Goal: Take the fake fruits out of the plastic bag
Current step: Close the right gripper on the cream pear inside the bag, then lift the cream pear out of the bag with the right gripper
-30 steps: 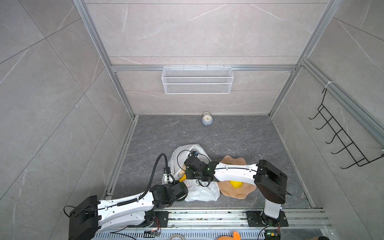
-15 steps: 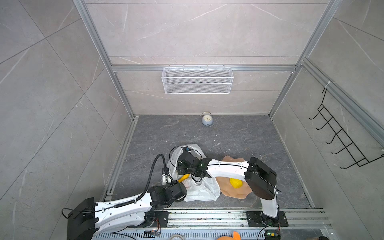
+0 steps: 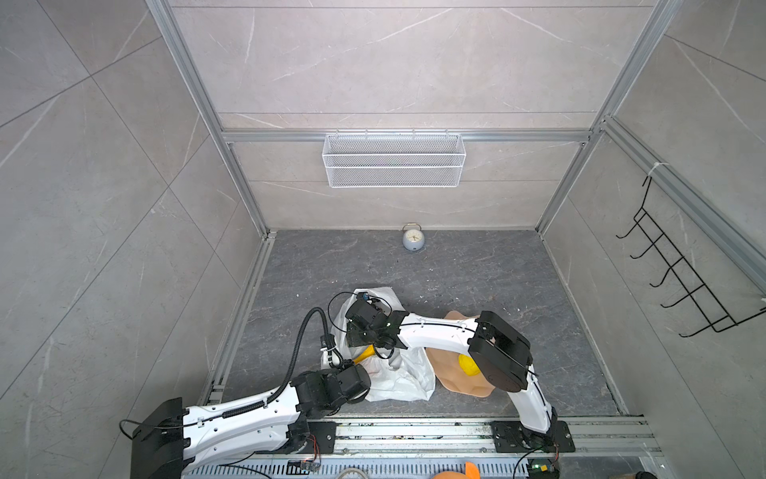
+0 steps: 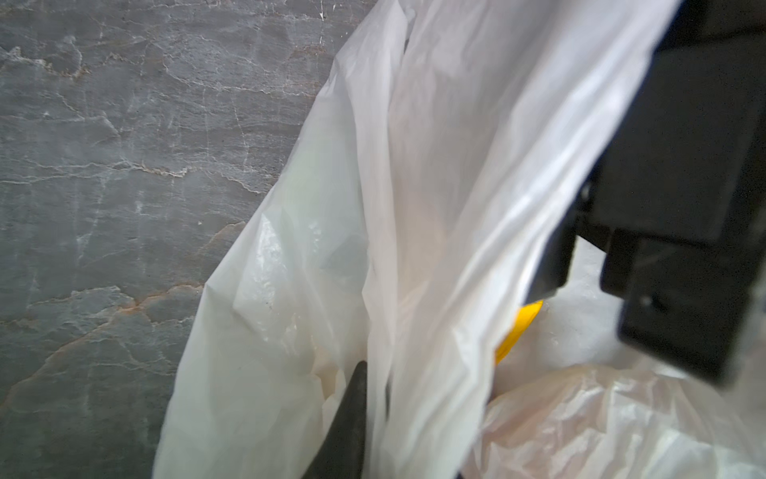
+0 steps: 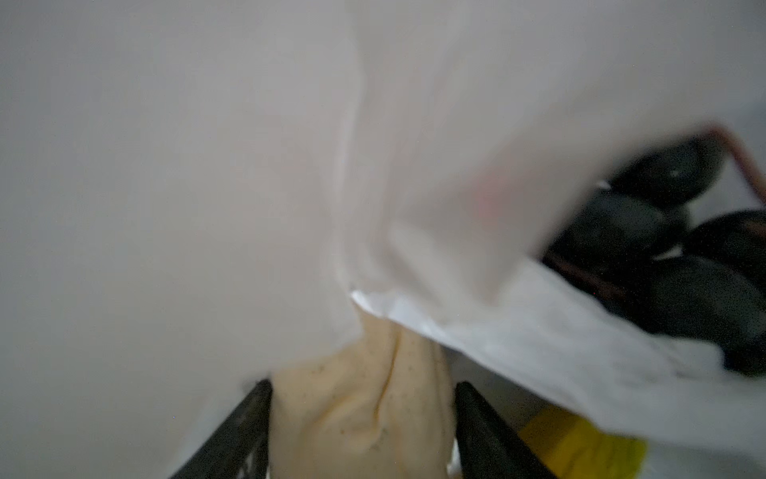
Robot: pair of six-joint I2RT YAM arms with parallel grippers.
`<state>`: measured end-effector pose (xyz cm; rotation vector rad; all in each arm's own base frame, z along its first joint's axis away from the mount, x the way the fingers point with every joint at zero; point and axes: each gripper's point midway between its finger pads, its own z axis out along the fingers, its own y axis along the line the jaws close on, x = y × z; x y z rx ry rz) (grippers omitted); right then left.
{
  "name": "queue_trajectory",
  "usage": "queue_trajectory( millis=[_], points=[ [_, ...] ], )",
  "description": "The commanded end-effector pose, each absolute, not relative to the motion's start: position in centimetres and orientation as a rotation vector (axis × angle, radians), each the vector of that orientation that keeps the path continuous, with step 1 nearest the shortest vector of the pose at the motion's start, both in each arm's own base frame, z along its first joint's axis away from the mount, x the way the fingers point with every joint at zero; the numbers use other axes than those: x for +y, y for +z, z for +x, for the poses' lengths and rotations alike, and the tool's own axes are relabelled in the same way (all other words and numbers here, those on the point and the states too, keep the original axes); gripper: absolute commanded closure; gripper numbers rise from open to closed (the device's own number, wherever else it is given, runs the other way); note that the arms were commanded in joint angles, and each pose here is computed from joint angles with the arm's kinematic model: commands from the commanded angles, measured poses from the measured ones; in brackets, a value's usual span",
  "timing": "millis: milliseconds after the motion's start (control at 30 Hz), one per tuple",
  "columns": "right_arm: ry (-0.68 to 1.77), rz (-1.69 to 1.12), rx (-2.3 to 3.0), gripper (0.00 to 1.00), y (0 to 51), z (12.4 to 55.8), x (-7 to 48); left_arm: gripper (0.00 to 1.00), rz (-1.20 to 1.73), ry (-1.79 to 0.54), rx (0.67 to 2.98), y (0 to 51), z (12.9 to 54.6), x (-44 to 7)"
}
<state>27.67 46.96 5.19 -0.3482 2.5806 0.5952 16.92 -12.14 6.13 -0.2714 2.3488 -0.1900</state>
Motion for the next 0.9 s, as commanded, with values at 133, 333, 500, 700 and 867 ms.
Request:
queue_trajectory(
  millis=[133, 333, 500, 700, 867],
  points=[
    [0.612, -0.357, 2.569, 0.44, 6.8, 27.1, 45.7, 0.84, -0.304, -0.152, 2.316, 6.7, 17.1, -11.0],
    [0.657, -0.378, 2.522, 0.44, 9.5, 25.9, 44.6, 0.83, -0.307, -0.138, 2.303, 7.2, 17.1, -10.4],
    [0.656, -0.441, 2.468, 0.44, 11.1, 23.8, 43.3, 0.82, -0.303, -0.142, 2.307, 7.2, 17.1, -10.5],
    [0.666, -0.529, 2.401, 0.46, 12.6, 20.7, 40.8, 0.82, -0.271, -0.124, 2.327, 7.4, 17.1, -11.0],
    [0.694, -0.543, 2.366, 0.47, 13.3, 19.4, 38.4, 0.82, -0.229, -0.124, 2.345, 7.7, 17.4, -12.4]
  ],
)
